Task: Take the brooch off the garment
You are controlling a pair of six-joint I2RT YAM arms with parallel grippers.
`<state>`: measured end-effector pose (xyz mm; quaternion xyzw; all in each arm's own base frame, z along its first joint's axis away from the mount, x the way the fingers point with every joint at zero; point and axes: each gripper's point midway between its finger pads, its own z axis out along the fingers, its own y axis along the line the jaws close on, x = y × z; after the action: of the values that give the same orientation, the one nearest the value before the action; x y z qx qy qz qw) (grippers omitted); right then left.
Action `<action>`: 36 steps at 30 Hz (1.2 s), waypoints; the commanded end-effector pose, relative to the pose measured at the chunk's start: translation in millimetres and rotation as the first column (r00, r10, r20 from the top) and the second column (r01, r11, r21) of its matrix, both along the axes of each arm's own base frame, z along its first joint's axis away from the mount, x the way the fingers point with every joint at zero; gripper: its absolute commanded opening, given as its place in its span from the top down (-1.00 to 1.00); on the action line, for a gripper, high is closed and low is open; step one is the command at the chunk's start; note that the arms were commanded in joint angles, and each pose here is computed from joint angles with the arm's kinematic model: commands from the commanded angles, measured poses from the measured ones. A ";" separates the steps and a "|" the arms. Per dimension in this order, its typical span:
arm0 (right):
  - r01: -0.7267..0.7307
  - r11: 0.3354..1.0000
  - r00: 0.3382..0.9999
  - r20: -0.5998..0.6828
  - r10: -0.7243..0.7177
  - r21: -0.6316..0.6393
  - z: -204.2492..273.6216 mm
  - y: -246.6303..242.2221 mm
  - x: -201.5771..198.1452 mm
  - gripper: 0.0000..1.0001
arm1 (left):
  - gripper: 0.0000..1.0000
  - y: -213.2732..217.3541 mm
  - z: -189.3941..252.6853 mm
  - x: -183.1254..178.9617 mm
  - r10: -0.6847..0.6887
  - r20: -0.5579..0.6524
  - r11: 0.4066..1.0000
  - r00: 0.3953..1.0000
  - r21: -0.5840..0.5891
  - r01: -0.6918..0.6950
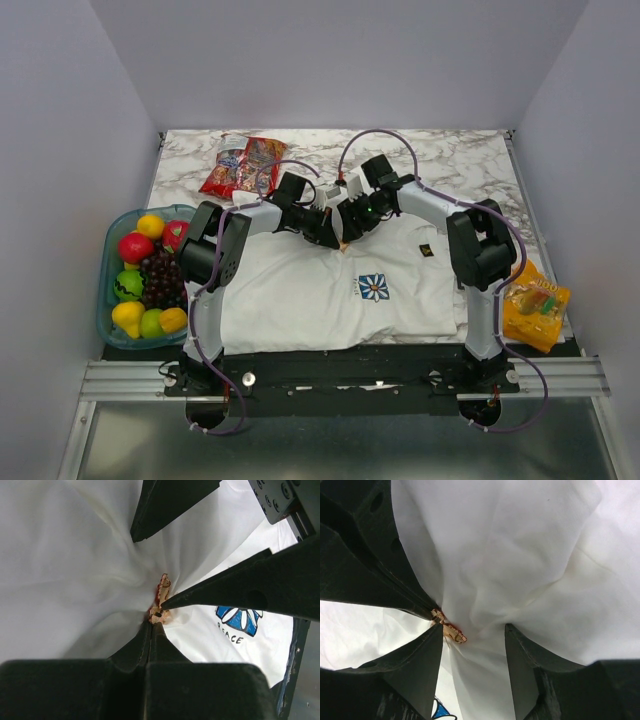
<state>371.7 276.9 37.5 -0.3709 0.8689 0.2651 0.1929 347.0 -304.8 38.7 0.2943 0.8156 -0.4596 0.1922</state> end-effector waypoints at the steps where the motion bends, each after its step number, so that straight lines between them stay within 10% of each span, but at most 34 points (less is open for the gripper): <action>1: -0.026 0.997 0.999 -0.043 0.023 -0.073 -16.5 -0.9 -15.4 -0.17 | 1.00 -0.2 0.8 6.6 0.003 0.002 1.000 1.000 -0.017 -0.003; 30: -0.048 0.989 0.994 -0.102 0.034 -0.140 -24.9 -5.7 -42.7 -0.36 | 1.00 -6.4 11.2 11.9 0.035 -0.059 0.995 0.998 -0.086 -0.040; 36: -0.069 0.997 0.993 -0.098 0.073 0.036 22.6 -17.6 -47.1 -0.47 | 1.00 -4.0 11.2 15.0 0.036 -0.057 0.995 0.998 -0.092 -0.041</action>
<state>352.1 269.0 29.3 -0.3695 0.8814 0.2455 0.1622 349.6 -304.8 40.7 0.2448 0.8205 -0.4884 0.1683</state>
